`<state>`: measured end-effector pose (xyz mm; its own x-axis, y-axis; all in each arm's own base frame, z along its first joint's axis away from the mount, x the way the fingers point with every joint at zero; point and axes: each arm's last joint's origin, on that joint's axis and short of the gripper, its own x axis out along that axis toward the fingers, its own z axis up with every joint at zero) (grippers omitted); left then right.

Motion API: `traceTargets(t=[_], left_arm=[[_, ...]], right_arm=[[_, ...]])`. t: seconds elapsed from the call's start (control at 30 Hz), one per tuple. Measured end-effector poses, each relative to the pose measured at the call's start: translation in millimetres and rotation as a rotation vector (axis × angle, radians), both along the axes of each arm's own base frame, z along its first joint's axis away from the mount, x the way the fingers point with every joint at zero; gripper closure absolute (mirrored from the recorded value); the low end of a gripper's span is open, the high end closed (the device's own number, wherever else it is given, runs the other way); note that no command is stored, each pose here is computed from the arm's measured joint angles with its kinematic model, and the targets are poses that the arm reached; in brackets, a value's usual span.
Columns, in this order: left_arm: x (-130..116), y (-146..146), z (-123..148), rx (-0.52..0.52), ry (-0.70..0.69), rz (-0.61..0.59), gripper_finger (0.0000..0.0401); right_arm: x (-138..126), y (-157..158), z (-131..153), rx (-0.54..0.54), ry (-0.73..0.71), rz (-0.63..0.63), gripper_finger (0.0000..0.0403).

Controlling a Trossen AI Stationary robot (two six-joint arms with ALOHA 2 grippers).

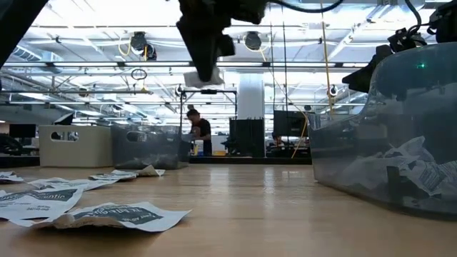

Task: Pick & Place First Aid Supplies
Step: Put the white towelette pack into the top gray bin

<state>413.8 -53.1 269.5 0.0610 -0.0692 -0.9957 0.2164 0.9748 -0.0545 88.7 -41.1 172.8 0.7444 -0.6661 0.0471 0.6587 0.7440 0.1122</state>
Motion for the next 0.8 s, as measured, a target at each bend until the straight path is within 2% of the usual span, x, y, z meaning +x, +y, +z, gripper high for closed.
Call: traceTargets(t=[0.13,0.33,0.47,0.67,0.8], left_arm=[[-10.0,19.4,11.3,-0.026,0.023,0.084,0.0377],[-31.1,51.1,27.4,-0.032,-0.006,0.197,0.0394],[-48.1,73.7,28.5,-0.033,-0.006,0.284,0.0381],[-76.8,110.4,25.7,-0.036,0.002,0.433,0.0395],[-96.0,136.9,24.6,-0.039,-0.004,0.557,0.0382]], right_arm=[[0.0,0.0,-0.1,0.000,0.001,0.000,0.0183],[0.0,0.0,-0.1,0.000,0.000,0.000,0.0182],[0.0,0.0,-0.1,0.000,0.001,0.000,0.0184],[0.0,0.0,-0.1,0.000,0.000,0.000,0.0181],[0.0,0.0,0.0,0.000,0.000,-0.001,0.0181]])
